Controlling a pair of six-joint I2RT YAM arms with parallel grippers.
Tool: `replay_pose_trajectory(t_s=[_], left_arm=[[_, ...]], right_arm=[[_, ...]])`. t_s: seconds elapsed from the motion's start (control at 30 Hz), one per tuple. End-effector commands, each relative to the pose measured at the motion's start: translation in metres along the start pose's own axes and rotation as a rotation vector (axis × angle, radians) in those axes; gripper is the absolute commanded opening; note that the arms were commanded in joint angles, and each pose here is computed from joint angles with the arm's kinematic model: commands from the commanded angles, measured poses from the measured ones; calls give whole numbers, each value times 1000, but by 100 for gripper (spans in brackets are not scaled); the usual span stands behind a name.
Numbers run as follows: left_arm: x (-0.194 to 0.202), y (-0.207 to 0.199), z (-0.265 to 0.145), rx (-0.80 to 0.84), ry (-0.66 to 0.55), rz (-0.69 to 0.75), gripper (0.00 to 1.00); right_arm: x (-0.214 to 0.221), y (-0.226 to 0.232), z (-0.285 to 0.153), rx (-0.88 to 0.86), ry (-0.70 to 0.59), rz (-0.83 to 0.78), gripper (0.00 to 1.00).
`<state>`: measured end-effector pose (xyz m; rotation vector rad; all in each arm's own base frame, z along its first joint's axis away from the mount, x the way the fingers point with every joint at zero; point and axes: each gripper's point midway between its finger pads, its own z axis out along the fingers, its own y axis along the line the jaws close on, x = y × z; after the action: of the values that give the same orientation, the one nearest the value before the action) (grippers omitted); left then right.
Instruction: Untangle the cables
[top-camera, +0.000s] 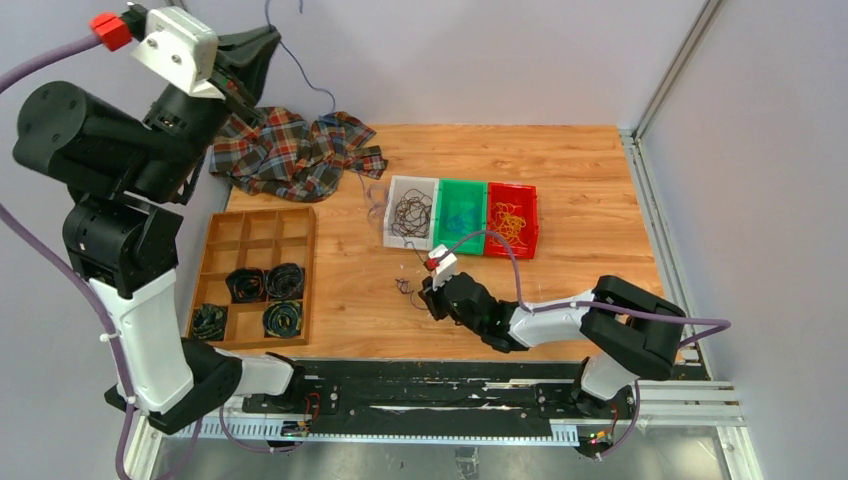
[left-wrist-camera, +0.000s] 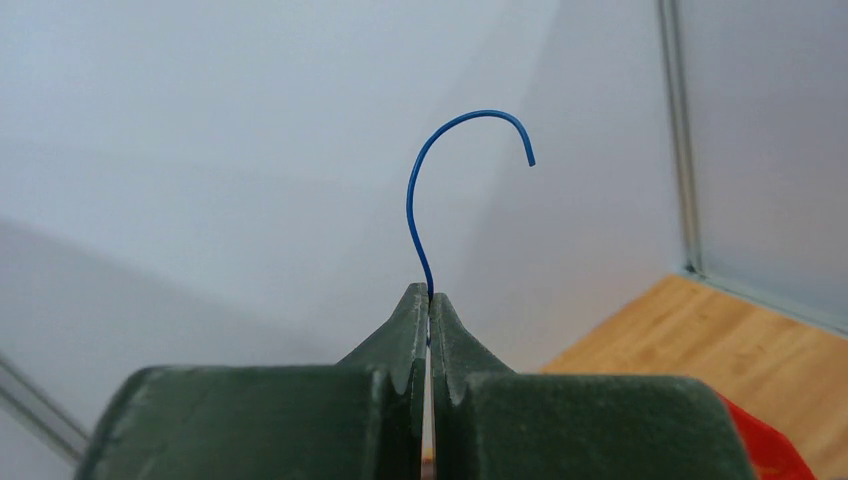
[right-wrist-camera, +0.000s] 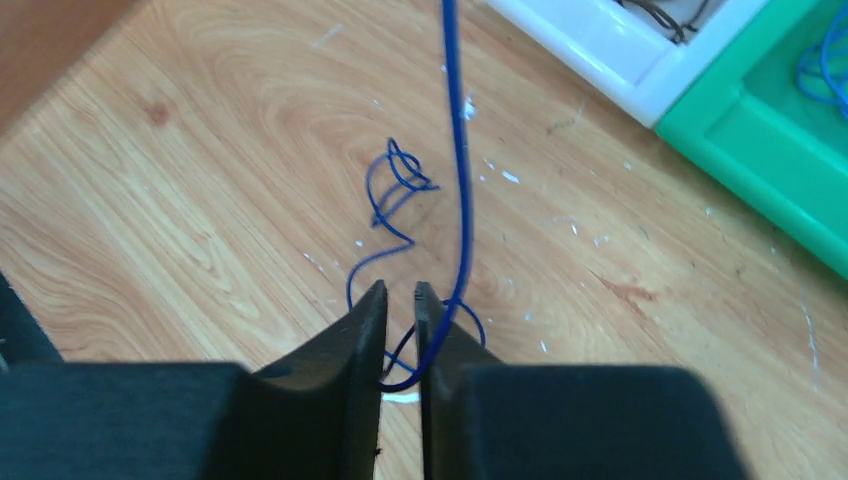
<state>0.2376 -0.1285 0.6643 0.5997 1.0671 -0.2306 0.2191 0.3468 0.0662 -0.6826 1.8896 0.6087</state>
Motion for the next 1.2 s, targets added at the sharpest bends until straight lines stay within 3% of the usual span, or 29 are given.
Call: replay_pose_trajectory(t_s=[0.0,0.07,0.53,0.93,1.17], left_arm=[[-51,48,-10,-235,-166,155,1],[-66,62,-16,-312,-213,202,1],[-139,125,-59,-726,-497,265,1],[-178,129,-65,-778,-634,392,1],[-204,132,-90,-878,-745,482,1]], right_arm=[[4,-3,-8,38,-18,30,5],[10,-7,-12,48,-4,30,1],[59,-40,-33,176,116,5,1],[108,-72,-53,318,215,13,1],[128,-89,-70,398,243,49,1]])
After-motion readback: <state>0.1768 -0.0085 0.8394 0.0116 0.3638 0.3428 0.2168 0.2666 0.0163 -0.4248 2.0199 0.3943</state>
